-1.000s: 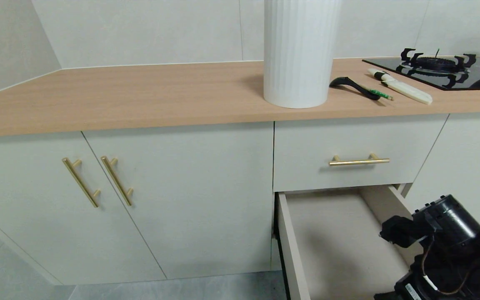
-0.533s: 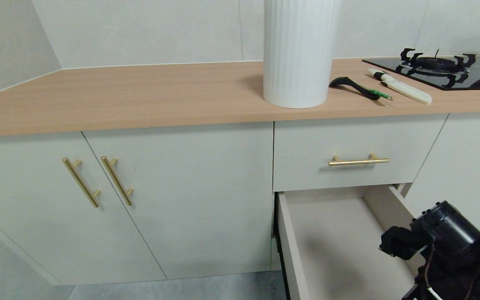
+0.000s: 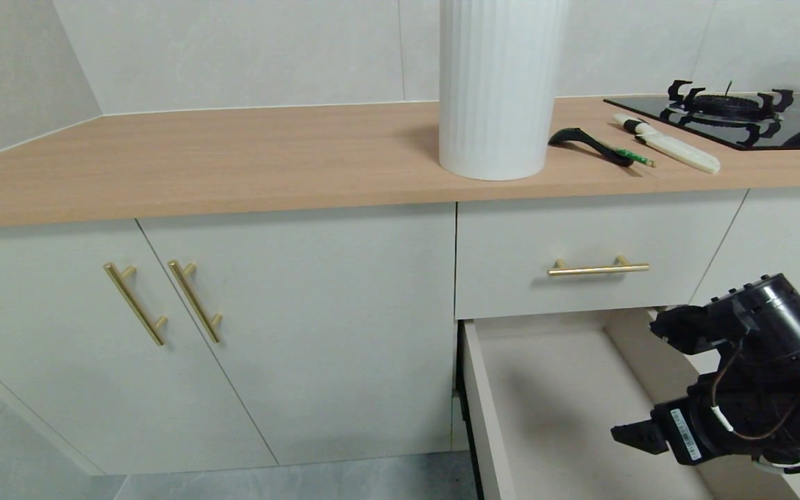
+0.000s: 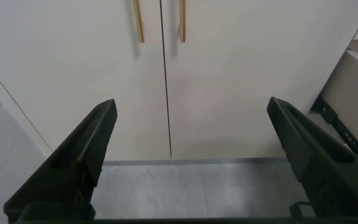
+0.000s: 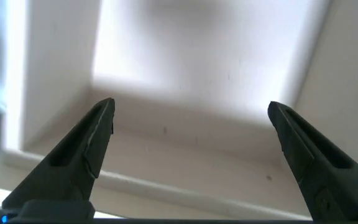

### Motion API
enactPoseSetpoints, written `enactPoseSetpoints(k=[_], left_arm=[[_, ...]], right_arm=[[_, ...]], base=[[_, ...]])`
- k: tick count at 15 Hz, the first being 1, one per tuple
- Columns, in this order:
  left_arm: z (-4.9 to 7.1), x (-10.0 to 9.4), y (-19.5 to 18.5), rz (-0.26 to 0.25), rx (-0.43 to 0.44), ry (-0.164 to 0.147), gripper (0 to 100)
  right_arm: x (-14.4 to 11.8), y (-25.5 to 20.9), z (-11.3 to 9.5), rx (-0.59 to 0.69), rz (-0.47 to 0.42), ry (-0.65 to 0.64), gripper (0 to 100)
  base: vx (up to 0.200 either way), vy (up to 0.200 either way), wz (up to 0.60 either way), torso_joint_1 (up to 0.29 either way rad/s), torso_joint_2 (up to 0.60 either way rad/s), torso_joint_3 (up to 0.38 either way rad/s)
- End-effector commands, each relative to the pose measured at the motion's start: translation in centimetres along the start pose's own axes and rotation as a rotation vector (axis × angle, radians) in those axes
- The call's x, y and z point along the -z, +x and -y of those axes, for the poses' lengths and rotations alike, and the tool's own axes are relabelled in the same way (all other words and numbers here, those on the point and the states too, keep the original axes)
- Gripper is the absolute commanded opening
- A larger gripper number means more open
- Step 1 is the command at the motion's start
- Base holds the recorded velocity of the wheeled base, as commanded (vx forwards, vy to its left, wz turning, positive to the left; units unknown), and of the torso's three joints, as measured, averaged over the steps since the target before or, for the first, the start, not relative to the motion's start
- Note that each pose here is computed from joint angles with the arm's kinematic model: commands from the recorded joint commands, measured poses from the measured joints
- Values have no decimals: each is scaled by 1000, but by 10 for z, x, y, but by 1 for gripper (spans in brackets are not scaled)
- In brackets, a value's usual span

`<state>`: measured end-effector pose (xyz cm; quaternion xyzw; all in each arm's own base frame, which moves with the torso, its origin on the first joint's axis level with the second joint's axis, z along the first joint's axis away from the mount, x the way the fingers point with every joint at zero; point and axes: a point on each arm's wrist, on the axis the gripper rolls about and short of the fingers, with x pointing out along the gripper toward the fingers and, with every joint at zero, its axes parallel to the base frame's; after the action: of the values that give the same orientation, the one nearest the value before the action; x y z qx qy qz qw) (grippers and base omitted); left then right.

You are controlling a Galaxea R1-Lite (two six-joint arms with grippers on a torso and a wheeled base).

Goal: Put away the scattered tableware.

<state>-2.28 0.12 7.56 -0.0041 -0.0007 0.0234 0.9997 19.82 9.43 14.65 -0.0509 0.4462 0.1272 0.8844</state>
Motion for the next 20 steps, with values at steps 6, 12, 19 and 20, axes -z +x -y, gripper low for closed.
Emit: enactPoseSetpoints(k=[6, 12, 19, 20], left_arm=[[0, 0, 0, 0, -1, 0, 100], [0, 0, 0, 0, -1, -1, 100], [0, 0, 0, 0, -1, 0, 100], [0, 0, 0, 0, -1, -1, 100]], right_arm=[[-5, -30, 12, 12, 132, 30, 100], [-4, -52, 15, 8, 217, 26, 100], [-3, -53, 15, 10, 222, 17, 100], [-3, -53, 15, 11, 220, 18, 100]], base=[[0, 0, 0, 0, 0, 0], [0, 0, 0, 74, -244, -211], [0, 0, 0, 171, -488, -290], [0, 0, 0, 188, -481, -300]])
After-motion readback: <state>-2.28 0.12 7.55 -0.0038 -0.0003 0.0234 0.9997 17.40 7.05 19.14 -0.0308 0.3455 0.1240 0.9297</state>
